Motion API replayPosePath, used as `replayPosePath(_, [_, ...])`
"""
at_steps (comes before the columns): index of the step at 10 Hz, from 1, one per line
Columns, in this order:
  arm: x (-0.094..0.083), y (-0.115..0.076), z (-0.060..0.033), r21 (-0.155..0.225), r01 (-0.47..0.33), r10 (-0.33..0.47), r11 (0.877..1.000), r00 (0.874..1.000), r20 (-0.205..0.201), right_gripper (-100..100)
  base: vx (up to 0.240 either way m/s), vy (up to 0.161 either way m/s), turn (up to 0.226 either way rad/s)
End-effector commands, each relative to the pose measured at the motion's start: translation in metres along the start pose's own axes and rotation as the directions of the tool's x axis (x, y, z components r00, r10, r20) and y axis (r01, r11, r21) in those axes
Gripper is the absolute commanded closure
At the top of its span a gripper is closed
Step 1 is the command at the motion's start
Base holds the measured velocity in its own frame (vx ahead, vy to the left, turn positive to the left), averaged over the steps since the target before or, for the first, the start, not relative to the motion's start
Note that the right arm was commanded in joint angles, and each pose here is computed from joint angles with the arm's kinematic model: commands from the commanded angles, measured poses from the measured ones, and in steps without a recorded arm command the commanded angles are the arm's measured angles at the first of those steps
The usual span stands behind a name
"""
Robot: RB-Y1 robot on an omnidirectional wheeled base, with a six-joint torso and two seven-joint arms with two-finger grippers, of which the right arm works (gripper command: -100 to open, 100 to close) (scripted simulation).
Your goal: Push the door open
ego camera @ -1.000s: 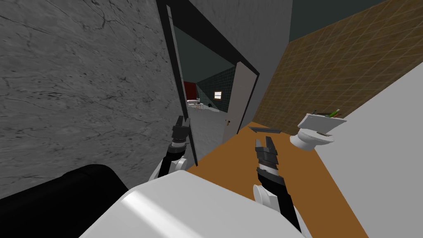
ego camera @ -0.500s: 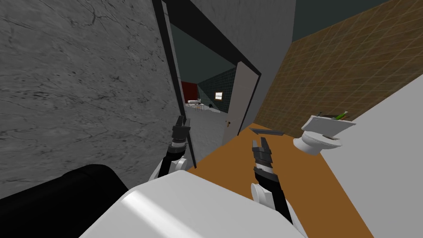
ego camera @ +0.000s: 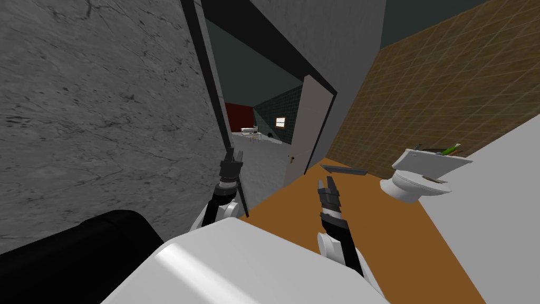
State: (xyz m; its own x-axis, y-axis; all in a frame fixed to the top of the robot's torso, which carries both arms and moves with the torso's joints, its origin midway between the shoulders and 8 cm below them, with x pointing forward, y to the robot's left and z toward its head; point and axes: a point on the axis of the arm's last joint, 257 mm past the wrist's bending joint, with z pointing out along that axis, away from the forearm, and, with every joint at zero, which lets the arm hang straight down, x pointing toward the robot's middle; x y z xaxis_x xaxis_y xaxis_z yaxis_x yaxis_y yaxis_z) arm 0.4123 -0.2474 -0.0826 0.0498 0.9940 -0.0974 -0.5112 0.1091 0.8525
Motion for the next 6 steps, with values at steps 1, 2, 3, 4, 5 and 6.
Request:
replayPosePath(1, [0.005, -0.010, 0.0005, 0.011, -0.004, 0.004, 1.000, 1.000, -0.012, -100, 0.092, -0.064, 0.052])
replayPosePath(2, [0.008, -0.015, 0.0001, 0.018, -0.006, 0.007, 1.000, 1.000, -0.019, -100, 0.099, -0.055, 0.054])
replayPosePath(3, [0.011, -0.022, -0.0004, 0.026, -0.009, 0.010, 1.000, 1.000, -0.027, -100, 0.091, -0.070, 0.047])
replayPosePath(4, [0.014, -0.028, -0.0009, 0.034, -0.012, 0.013, 0.999, 0.999, -0.035, -100, 0.084, -0.059, 0.055])
replayPosePath(5, [0.017, -0.034, -0.0015, 0.042, -0.014, 0.016, 0.999, 0.999, -0.043, -100, 0.090, -0.059, 0.052])
replayPosePath(6, [0.020, -0.040, -0.0022, 0.049, -0.016, 0.019, 0.999, 0.999, -0.050, -100, 0.096, -0.074, 0.049])
